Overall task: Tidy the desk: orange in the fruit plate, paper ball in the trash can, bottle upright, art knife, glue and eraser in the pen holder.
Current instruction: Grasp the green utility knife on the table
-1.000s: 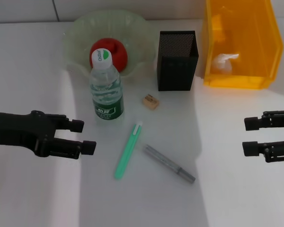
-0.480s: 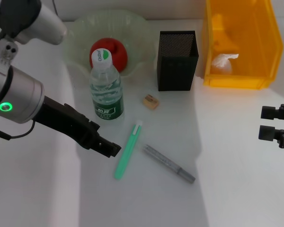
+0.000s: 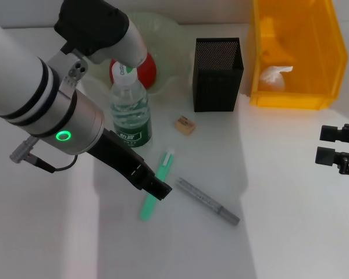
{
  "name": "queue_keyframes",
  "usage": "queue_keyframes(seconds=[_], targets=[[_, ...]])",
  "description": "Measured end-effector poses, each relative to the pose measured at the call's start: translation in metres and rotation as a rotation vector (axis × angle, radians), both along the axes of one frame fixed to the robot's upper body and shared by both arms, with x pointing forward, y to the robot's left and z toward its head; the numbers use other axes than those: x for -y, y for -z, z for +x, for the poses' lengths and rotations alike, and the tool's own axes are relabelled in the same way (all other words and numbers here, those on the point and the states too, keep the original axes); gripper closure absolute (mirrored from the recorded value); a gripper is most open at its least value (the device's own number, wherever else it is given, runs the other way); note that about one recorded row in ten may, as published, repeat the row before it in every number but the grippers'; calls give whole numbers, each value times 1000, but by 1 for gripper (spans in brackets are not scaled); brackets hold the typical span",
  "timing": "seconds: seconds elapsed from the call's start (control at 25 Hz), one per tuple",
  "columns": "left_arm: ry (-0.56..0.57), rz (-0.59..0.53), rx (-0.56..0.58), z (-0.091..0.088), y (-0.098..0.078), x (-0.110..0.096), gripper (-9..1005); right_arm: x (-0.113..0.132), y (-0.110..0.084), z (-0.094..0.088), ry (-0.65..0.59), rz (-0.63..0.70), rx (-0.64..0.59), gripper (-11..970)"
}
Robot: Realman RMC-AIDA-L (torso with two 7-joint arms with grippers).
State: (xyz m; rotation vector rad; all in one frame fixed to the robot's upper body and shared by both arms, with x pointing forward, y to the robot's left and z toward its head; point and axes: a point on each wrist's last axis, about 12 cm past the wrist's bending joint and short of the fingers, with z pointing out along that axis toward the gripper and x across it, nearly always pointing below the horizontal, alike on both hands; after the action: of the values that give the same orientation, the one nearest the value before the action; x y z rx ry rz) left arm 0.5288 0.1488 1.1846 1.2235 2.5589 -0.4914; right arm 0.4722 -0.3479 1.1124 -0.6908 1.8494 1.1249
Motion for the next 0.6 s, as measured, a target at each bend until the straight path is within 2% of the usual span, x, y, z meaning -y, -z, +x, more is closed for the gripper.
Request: queue_keyframes(seconds=[0.32,0.6], targets=[[-8,34,46,2,9,12,233,-3,5,3,11,11,-11,220],[-3,52,36,2,22,17,234,-4,6,5,17,14,-12,221]])
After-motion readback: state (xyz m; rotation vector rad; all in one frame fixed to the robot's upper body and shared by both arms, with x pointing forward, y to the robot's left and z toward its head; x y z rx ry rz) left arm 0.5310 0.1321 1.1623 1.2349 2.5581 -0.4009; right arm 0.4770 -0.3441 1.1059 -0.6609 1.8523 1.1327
